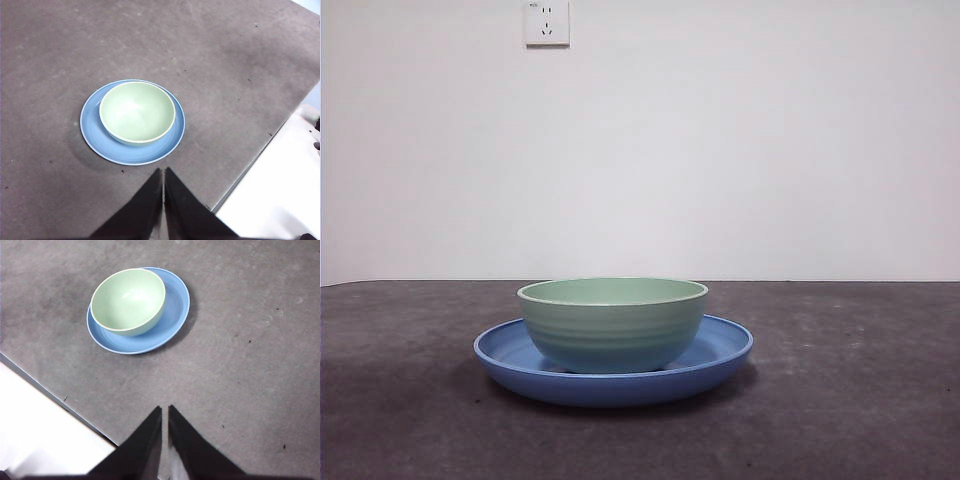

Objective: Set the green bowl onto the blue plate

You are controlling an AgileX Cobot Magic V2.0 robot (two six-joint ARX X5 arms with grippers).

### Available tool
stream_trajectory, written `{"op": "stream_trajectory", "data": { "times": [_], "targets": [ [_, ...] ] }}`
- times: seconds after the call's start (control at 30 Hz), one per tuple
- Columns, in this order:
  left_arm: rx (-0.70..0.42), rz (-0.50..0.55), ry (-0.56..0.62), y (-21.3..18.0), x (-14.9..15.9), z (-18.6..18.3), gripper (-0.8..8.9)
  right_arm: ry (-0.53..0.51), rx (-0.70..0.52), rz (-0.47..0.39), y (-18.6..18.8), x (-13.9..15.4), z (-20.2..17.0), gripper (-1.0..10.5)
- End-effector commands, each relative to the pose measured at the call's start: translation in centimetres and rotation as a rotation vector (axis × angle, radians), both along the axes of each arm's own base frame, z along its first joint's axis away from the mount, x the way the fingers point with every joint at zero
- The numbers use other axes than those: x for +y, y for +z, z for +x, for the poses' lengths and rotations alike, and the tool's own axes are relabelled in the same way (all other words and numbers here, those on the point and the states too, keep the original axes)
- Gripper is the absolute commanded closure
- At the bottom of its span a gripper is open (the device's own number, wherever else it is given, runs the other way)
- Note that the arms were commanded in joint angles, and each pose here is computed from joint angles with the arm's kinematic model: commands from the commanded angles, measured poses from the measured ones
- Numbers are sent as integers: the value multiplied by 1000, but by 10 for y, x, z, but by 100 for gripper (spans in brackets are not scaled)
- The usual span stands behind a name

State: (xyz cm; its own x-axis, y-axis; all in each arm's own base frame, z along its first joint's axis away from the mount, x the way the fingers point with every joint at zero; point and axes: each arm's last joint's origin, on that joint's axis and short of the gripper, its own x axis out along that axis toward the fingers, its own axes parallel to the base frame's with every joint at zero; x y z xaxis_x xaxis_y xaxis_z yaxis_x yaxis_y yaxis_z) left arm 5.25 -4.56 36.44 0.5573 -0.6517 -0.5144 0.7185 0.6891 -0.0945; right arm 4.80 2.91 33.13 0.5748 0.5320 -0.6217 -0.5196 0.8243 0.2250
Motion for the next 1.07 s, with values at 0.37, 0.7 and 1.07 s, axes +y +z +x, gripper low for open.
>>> {"op": "stream_trajectory", "data": {
  "times": [0.37,0.7,1.07],
  "targets": [
    [-300,-130,412,-52,27,8,807,11,-19,2,3,0,0,928],
    [-491,-208,785,-147,39,34,807,11,-19,2,3,0,0,928],
    [-408,-171,808,-197,40,41,807,11,-19,2,3,0,0,928]
  ]
}}
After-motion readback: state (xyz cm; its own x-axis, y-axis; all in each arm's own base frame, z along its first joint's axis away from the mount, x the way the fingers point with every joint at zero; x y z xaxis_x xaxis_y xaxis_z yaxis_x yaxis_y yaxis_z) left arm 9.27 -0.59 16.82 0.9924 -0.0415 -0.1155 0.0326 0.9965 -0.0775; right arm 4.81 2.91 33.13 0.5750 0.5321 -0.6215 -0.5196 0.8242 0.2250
